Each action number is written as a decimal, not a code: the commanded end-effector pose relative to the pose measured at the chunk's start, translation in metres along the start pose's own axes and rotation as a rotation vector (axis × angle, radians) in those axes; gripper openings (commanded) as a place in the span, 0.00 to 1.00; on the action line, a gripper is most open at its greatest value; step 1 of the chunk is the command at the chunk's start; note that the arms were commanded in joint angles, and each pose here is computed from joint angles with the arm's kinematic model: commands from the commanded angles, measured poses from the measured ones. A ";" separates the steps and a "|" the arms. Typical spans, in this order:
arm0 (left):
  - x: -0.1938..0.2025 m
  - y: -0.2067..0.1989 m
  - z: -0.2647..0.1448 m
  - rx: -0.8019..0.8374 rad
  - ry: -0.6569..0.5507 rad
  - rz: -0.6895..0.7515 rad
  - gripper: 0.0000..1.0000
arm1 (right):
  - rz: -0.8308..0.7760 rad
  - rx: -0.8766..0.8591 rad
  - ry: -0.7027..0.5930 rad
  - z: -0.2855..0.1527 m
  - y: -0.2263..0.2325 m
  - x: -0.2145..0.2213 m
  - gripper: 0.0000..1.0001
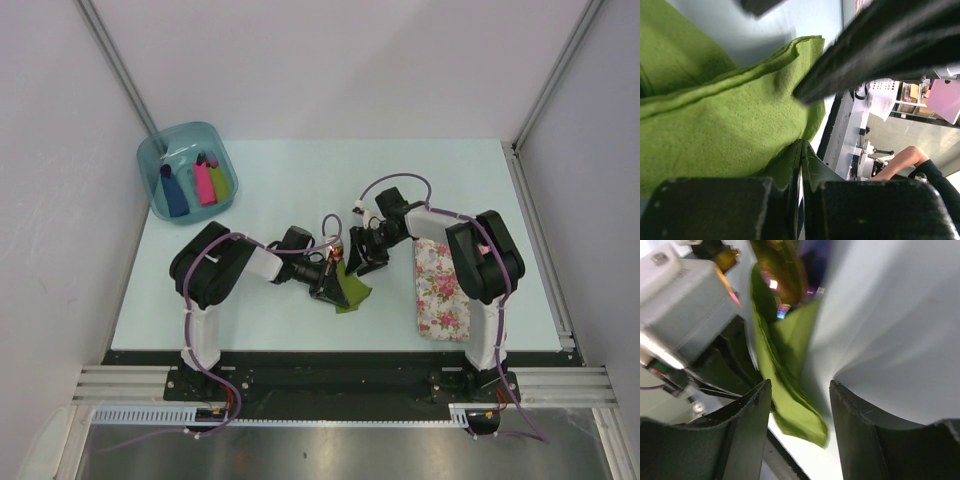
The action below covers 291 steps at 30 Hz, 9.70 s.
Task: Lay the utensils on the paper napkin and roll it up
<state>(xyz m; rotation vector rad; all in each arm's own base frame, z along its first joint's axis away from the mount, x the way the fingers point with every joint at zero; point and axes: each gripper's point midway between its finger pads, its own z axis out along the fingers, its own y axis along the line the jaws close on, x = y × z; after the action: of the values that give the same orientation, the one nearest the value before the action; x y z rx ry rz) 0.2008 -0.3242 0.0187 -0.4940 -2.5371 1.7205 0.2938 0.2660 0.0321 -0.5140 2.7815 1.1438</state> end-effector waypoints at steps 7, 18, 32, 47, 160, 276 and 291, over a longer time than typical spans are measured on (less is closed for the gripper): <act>-0.001 0.042 -0.007 -0.140 -0.083 -0.091 0.06 | 0.024 0.009 0.001 0.033 -0.008 -0.005 0.52; -0.006 0.044 -0.012 -0.146 -0.126 -0.115 0.05 | 0.072 0.032 0.053 0.043 -0.022 0.022 0.18; -0.065 -0.030 -0.068 -0.101 -0.329 0.135 0.48 | 0.058 -0.086 -0.042 0.025 0.005 -0.005 0.00; -0.113 -0.061 -0.238 -0.511 -0.643 0.388 0.85 | -0.010 -0.195 -0.155 -0.006 0.044 -0.039 0.00; 0.038 -0.338 -0.195 0.514 -0.714 1.063 0.00 | -1.162 -0.335 -0.773 -0.236 0.377 0.051 0.00; -0.044 -0.307 -0.213 0.291 -0.895 0.771 0.00 | -0.720 -0.422 -0.455 -0.136 0.288 0.004 0.40; -0.059 -0.270 -0.240 0.173 -0.943 0.616 0.62 | -0.626 -0.464 -0.601 -0.179 0.301 -0.028 0.00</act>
<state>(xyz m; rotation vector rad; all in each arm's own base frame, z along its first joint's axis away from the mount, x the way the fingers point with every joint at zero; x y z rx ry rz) 0.2382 -0.2335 0.3566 -0.6253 -2.8609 2.9344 0.2130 0.3527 0.3194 -0.9090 1.8206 1.4337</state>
